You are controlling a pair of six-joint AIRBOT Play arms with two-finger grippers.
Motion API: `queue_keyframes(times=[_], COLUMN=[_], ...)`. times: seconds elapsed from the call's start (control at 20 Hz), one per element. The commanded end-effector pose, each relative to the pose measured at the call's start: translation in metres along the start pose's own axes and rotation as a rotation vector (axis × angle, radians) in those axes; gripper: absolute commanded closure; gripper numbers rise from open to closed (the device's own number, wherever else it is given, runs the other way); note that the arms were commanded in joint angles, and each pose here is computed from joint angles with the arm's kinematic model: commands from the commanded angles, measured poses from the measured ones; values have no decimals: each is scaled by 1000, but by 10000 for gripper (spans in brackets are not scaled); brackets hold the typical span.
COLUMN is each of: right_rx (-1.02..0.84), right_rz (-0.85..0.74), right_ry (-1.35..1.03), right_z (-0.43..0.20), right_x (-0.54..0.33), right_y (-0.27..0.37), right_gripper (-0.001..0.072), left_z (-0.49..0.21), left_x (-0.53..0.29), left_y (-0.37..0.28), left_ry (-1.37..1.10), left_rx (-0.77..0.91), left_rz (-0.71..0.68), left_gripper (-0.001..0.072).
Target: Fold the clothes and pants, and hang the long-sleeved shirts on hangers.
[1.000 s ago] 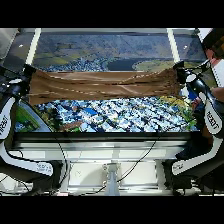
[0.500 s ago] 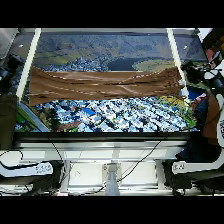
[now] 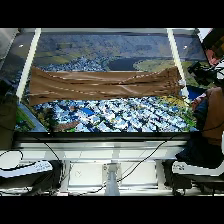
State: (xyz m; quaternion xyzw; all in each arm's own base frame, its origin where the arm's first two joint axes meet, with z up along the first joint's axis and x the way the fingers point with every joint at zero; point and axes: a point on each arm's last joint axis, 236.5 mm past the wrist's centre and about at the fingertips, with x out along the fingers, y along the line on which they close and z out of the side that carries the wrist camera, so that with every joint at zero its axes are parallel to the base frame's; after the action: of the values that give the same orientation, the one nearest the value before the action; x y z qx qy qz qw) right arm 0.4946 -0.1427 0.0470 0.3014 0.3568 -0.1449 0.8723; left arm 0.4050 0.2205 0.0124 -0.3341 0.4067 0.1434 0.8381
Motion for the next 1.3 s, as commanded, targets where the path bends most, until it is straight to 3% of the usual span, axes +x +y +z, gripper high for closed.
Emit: queue_keyframes(times=[0.0, 0.15, 0.7, 0.95, 1.25], right_rx=[-6, -8, 27, 63, 90], right_rz=[-6, -3, 57, 93, 122], right_ry=[40, 40, 22, 36, 43], right_z=[-9, -8, -3, -6, -7], right_x=[-4, -9, -26, -27, -30], right_y=[-1, 1, 21, 30, 38], right_gripper=[86, 86, 89, 95, 95], left_z=[-26, -24, 4, -5, -9], left_x=[7, 34, 86, 105, 121], left_y=[29, 21, 28, 36, 11], left_ry=[122, 152, 296, 322, 325], left_rx=[-44, -60, -6, -37, -120], left_rz=[48, -37, -115, -124, -262], left_gripper=[-10, -9, -11, -10, -10])
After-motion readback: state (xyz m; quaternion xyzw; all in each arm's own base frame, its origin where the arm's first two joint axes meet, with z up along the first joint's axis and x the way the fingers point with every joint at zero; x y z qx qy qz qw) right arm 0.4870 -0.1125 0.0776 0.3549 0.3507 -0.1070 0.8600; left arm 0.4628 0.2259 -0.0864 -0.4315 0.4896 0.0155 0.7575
